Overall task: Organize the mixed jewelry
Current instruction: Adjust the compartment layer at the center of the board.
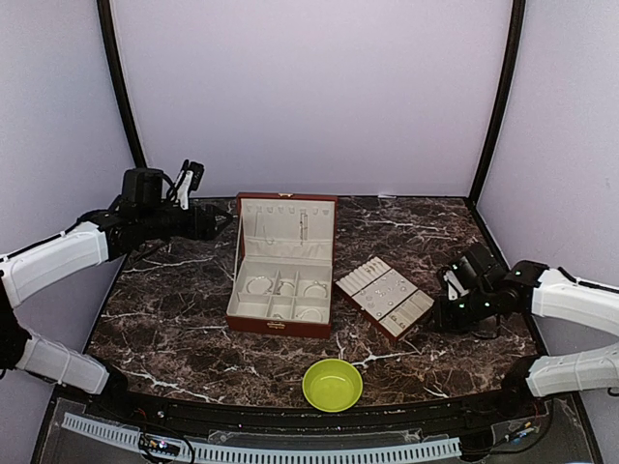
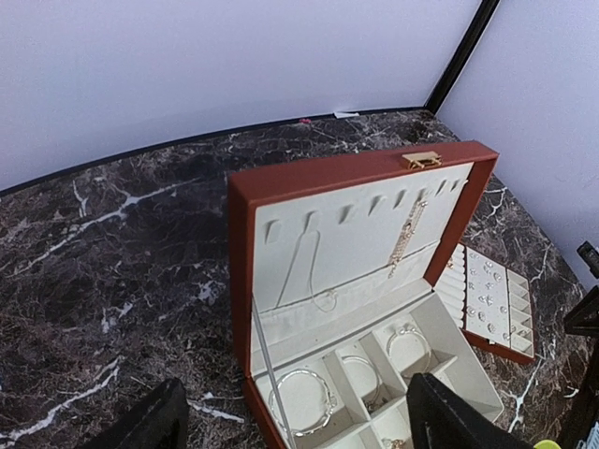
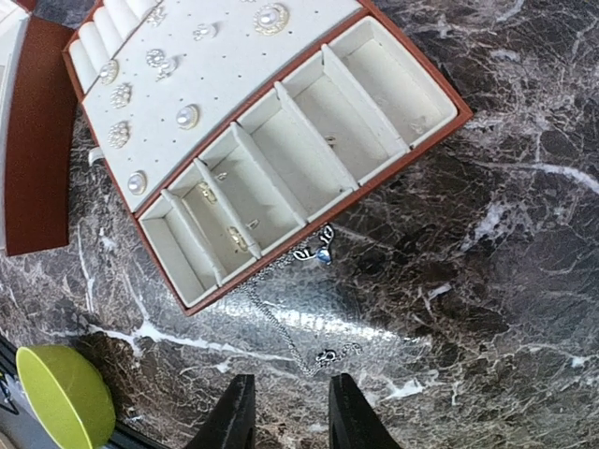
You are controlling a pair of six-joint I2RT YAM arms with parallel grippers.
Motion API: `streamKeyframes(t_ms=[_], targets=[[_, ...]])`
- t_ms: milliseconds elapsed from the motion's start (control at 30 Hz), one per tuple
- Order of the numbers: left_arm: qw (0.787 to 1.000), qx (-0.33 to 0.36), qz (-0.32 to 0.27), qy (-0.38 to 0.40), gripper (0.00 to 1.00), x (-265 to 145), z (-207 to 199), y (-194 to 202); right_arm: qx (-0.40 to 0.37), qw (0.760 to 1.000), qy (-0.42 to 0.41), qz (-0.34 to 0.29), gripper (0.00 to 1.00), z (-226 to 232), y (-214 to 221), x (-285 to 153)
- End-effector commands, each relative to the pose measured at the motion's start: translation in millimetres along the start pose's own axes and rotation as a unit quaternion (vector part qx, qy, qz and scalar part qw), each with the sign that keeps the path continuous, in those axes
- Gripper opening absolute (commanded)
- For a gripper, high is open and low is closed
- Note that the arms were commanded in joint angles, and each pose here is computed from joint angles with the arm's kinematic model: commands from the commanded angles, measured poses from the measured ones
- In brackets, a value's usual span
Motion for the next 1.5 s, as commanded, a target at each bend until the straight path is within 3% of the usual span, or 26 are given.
streamKeyframes(t_ms=[0,267,500,1233,1467], targets=[[0.999,-0.006,0.031,0.006,0.82,10,2,9,0.011,1.000,0.021,-0.010,0.25,1,-12,12],[1.000,-0.004,0.011,-0.013,0.82,0,3,0,-0.003,0.997,0.075,-0.028,0.20,-1,-28,36],[1.000,-0.011,-0.006,0.027,0.82,-9,-11,-6,0.001,0.997,0.073,-0.031,0.20,-6,-21,50],[0.999,-0.004,-0.021,0.028,0.81,-16,-13,-11,-0.013,0.995,0.095,-0.029,0.19,-6,-29,72],[0.999,-0.004,-0.029,0.038,0.81,-21,-18,-14,-0.013,0.995,0.092,-0.031,0.23,-1,-27,69]])
Point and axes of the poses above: each gripper's point midway between its finger pads, its own x axis out along the fingers, its own z axis along the line the jaws close on, y = z × x, the point moved 4 cm from there along -x, back along the fingers, and after that the axes turned 8 degrees about -x, right-handed, at the moved point
